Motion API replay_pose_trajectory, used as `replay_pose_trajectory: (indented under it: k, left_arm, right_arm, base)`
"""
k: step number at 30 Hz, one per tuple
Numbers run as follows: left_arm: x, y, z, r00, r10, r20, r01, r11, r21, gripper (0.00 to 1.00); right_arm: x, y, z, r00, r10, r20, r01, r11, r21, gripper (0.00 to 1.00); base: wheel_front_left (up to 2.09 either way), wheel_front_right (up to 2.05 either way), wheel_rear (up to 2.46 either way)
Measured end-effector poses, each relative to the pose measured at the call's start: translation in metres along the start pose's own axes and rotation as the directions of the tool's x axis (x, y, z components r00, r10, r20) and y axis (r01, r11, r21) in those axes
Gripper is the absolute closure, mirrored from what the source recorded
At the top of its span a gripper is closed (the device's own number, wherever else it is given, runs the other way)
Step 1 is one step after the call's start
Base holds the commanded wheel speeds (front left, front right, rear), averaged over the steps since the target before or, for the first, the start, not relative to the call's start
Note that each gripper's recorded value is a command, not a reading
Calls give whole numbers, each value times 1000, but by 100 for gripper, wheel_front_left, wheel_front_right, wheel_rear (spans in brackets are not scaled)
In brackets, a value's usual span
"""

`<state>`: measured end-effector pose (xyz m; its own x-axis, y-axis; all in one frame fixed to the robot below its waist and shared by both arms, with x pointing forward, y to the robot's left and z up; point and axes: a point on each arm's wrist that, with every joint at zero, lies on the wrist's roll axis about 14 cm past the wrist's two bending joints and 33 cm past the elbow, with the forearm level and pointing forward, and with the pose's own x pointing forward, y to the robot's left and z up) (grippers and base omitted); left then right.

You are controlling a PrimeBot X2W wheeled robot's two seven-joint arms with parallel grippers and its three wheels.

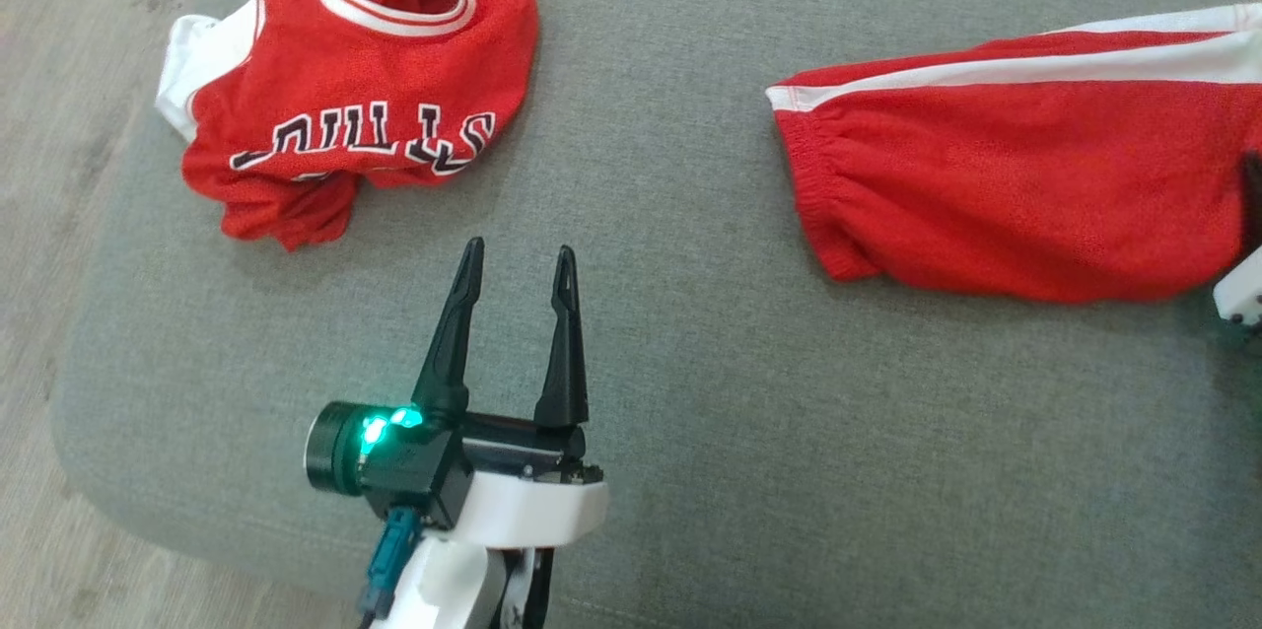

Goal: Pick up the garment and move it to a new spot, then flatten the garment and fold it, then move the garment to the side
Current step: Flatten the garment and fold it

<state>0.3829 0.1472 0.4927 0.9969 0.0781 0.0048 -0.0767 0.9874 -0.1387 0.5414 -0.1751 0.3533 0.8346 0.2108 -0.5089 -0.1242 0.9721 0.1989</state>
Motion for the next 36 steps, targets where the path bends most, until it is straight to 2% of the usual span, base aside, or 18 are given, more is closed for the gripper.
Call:
replay_pose_trajectory:
  k: [5, 13, 20, 25, 29, 33, 36]
  left_arm:
    - [2, -7, -1, 1000, -21, 0, 21, 1000, -6, 0]
    - [10, -31, -4, 995, -104, 3, 105, 994, -13, 0]
    - [19, -64, -11, 977, -212, -5, 212, 977, -26, 0]
    - [21, -87, -18, 958, -288, -17, 287, 957, -39, 0]
    - [21, -95, -17, 950, -311, -11, 311, 950, -41, 0]
    - [17, -97, -11, 947, -322, 2, 322, 946, -36, 0]
    - [14, -95, -5, 949, -316, 15, 316, 948, -31, 0]
  right_arm:
    - [-6, -2, 4, 999, -6, 40, 7, 1000, -13, 100]
    - [-35, -30, 19, 993, -45, 111, 50, 998, -40, 100]
    - [-94, -107, 15, 968, -214, 128, 219, 975, -25, 100]
    - [-120, -130, 30, 945, -268, 189, 274, 962, -7, 100]
    - [-125, -117, 55, 935, -227, 271, 243, 970, -24, 100]
    - [-121, -74, 85, 922, -113, 370, 146, 987, -64, 100]
    - [-119, -37, 92, 914, -12, 405, 70, 989, -129, 100]
  base:
    - [0, 0, 0]
    - [0, 0, 0]
    - [0, 0, 0]
    - [0, 0, 0]
    - [0, 0, 0]
    - [0, 0, 0]
    - [0, 0, 0]
